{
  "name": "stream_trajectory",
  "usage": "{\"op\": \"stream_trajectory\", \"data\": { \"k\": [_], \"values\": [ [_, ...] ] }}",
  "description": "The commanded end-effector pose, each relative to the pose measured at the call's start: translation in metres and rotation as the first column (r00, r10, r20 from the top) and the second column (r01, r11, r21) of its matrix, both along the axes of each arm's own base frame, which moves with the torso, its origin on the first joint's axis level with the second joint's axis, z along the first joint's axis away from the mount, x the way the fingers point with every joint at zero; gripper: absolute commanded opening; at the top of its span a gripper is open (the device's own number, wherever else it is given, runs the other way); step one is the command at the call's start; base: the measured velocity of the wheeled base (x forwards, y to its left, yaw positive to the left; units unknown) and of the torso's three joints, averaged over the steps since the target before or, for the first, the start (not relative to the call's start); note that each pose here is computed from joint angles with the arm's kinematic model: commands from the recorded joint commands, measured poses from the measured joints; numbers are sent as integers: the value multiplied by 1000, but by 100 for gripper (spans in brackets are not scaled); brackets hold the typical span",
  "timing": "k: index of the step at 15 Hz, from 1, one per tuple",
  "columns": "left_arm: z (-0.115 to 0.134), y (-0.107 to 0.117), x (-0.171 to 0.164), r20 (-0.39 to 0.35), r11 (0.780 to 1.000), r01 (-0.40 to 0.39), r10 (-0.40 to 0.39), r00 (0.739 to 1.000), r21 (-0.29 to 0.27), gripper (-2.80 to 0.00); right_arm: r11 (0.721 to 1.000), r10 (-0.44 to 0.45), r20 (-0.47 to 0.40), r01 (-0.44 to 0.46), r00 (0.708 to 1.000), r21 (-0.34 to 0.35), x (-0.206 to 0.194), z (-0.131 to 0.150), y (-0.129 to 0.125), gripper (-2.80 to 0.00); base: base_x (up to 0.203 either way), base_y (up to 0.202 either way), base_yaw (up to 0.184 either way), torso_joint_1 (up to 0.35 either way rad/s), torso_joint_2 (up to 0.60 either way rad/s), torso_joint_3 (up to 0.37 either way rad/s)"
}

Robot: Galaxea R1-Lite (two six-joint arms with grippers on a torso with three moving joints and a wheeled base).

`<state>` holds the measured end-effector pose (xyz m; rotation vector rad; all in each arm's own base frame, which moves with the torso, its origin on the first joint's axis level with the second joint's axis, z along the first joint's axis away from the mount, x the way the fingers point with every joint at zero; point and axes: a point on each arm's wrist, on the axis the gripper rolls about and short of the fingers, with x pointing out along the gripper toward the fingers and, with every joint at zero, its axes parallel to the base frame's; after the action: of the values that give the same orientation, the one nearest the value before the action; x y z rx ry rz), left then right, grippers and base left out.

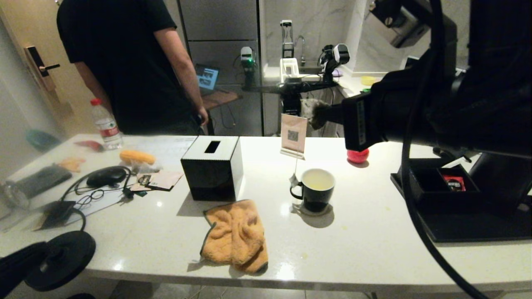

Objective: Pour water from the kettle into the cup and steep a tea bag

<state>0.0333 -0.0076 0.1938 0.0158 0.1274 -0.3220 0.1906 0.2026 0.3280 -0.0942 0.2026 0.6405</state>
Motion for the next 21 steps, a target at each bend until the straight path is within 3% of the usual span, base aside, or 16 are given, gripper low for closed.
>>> {"op": "stream_trajectory", "data": {
  "k": [1,4,9,13,17,18,21],
  "values": [
    [12,-6,43,-113,997,78,-78,991,-2,-280,1000,-1,-1,1,1000,-1,3,-2,3,-280,0,0,0,0,0,0],
    [21,-29,74,-135,969,249,-247,960,-3,-280,1000,-1,-2,1,1000,-2,3,-2,3,-280,0,0,0,0,0,0],
    [18,-82,112,-146,879,476,-472,869,-9,-280,1000,-2,-3,2,1000,-4,5,-3,5,-280,0,0,0,0,0,0],
    [10,-105,120,-183,835,550,-543,820,-11,-280,1000,-3,9,3,1000,6,6,-2,6,-280,0,0,0,0,0,0],
    [6,-112,124,-208,827,561,-551,808,-9,-280,1000,1,13,-1,1000,5,5,-1,6,-280,0,0,0,0,0,0],
    [6,-112,125,-208,824,566,-556,805,-12,0,1000,4,12,-4,1000,6,5,-1,6,-280,0,0,0,0,0,0],
    [5,-117,130,-187,820,573,-564,804,-12,0,1000,2,11,-2,1000,4,6,-2,7,-280,0,0,0,0,0,0]
  ]
}}
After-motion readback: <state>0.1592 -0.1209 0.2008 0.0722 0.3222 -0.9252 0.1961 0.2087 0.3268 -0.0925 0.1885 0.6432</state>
